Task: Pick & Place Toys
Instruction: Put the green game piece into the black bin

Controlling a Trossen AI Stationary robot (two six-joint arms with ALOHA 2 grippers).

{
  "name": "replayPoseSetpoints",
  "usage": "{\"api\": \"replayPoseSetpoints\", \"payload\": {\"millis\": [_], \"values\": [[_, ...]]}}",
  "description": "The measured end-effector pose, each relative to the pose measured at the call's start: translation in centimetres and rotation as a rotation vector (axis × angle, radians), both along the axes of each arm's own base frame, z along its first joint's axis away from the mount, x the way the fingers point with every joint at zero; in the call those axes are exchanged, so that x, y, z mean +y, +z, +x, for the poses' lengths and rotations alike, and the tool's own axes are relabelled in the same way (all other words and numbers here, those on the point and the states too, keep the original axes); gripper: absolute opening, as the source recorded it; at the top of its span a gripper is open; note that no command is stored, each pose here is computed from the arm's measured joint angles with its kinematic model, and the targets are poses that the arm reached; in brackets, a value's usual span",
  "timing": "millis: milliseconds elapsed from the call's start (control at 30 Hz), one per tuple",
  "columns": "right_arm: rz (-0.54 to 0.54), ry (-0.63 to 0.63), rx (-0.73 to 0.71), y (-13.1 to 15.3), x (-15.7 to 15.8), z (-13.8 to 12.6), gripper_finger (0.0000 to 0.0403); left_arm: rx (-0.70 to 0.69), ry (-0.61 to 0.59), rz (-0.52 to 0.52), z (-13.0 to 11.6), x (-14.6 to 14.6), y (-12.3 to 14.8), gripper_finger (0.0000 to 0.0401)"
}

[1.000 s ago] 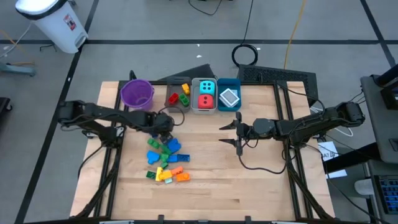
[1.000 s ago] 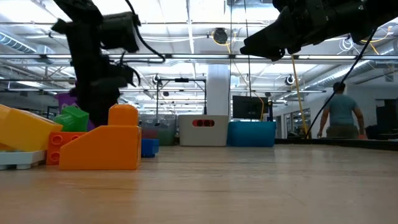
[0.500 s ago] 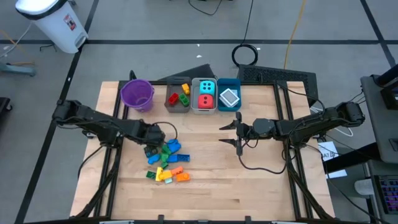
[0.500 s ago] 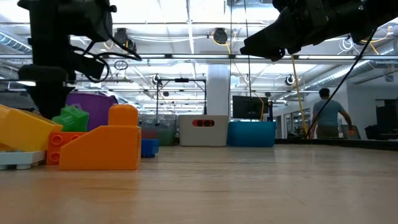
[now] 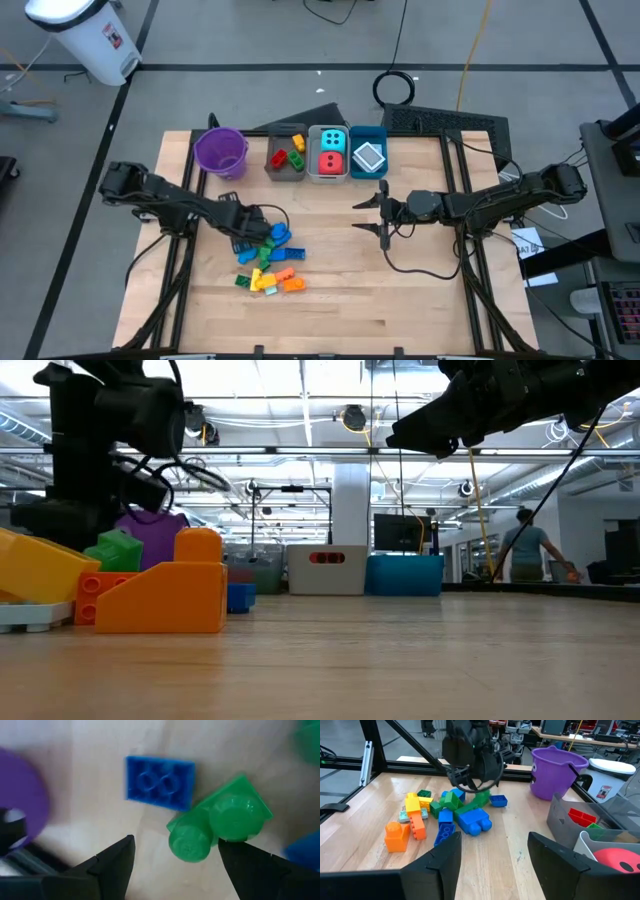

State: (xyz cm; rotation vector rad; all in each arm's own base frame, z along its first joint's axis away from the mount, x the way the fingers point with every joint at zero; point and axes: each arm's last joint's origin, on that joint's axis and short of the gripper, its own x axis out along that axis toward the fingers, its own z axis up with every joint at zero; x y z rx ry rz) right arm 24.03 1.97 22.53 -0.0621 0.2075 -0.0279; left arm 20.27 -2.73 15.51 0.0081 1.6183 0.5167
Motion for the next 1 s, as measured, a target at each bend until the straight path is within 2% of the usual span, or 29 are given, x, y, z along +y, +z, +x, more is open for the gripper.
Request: {"api": "replayPoseSetpoints", "payload": {"millis": [133, 433, 667, 800, 1000], "values": [[0.0, 0.0, 0.0, 0.0, 0.0, 0.0, 0.0201, -0.046, 0.012, 0.005, 0.6, 0.2, -0.3, 0.0296], [0.0, 0.0, -0.001, 0.0, 0.0, 0.0, 0.0201, -0.248, 0.014, -0.065, 2.6, -0.1, -0.4, 0.0296], [0.0, 0.0, -0.001, 0.0, 0.0, 0.0, 0.0201, -0.391, -0.162, -0.099, 4.4, -0.5, -0.3, 0.0296], [0.0, 0.0, 0.001, 0.0, 0.0, 0.0, 0.0201, -0.388, -0.278, -0.06, 4.7, -0.4, -0.3, 0.0296], [0.0, 0.0, 0.001, 0.0, 0.0, 0.0, 0.0201, -0.388, -0.343, -0.008, 4.9, -0.3, -0.2, 0.0296]]}}
